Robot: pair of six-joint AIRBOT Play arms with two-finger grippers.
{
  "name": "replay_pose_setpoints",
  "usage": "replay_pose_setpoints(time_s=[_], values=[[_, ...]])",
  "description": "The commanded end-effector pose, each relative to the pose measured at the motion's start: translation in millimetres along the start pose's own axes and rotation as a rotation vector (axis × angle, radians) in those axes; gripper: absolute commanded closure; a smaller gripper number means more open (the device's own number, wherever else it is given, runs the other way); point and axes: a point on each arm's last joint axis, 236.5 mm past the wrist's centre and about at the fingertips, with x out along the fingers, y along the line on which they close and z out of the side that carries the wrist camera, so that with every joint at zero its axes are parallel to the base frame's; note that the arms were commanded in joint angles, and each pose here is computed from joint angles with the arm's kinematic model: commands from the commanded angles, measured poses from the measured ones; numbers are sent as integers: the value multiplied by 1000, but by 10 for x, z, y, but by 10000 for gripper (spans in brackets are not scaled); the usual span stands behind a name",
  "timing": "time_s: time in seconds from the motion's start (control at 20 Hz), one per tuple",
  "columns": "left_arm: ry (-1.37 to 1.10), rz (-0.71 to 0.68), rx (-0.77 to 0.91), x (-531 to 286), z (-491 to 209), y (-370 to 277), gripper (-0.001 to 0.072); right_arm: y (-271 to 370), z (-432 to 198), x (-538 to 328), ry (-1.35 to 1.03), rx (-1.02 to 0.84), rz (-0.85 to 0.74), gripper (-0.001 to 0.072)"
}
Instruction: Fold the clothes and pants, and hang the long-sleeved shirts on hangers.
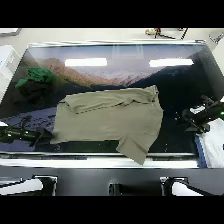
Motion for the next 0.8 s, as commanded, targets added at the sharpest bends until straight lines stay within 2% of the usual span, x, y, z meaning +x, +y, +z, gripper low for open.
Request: replay_pose_setpoints(time_s=[0.0, 0.05, 0.1, 0.2, 0.45, 0.75], values=[[-11, 24, 12, 155, 88, 4, 384, 25, -45, 18, 16, -2, 14, 151], [-35, 37, -4, 162, 147, 14, 516, 25, -64, 18, 24, -2, 14, 158], [-41, 36, -10, 164, 164, 4, 608, 23, -87, 18, 33, -3, 13, 158], [-43, 30, -8, 152, 161, -18, 678, -11, -167, 102, 65, -1, 10, 159], [-73, 34, 21, 59, 166, -92, 679, -20, -507, 854, 151, -18, 4, 159], [-100, 36, 52, -47, 144, -185, 679, 577, -343, 1188, 40, -26, 164, 179]])
